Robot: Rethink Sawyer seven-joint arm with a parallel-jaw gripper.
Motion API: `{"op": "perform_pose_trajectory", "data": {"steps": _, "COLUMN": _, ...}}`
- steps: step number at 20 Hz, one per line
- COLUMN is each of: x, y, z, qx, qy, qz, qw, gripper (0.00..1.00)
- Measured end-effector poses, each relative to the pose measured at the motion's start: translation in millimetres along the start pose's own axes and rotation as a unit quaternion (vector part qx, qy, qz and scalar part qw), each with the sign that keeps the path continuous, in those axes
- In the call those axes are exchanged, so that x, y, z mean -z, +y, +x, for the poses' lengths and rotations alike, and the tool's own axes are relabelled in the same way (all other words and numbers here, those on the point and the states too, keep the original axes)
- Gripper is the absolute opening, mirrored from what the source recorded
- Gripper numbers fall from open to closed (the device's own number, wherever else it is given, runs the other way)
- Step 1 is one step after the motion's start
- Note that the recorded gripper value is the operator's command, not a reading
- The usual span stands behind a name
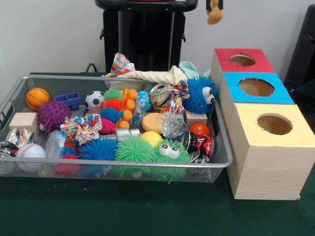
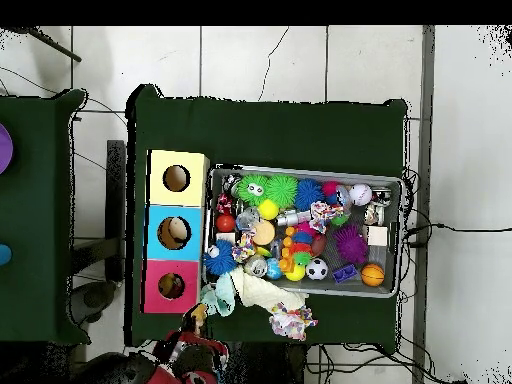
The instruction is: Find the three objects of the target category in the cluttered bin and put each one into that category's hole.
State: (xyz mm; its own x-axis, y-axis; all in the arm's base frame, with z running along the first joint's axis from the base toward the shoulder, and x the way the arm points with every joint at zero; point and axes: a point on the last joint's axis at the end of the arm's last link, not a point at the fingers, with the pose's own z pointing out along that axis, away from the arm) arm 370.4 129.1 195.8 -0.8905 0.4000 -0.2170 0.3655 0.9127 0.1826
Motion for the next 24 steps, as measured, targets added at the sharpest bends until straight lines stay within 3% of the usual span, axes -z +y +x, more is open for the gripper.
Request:
{"op": "perform_pose_trajectory", "data": {"steps": 10, "x": -14.0, "y": 15.3, "z": -10.5, "qx": 0.001, "qy": -0.011, "qz": -0.025, "qw": 0.9996, "gripper": 0.0}}
{"op": "perform_pose_trajectory", "data": {"steps": 17, "x": -24.5, "y": 12.5, "z": -10.3, "qx": -0.001, "qy": -0.02, "qz": -0.017, "qw": 0.9997, "gripper": 0.0}}
{"op": "perform_pose_trajectory", "data": {"steps": 24, "x": -44.5, "y": 3.9, "z": -9.4, "qx": -0.003, "qy": -0.039, "qz": 0.008, "qw": 0.9992, "gripper": 0.0}}
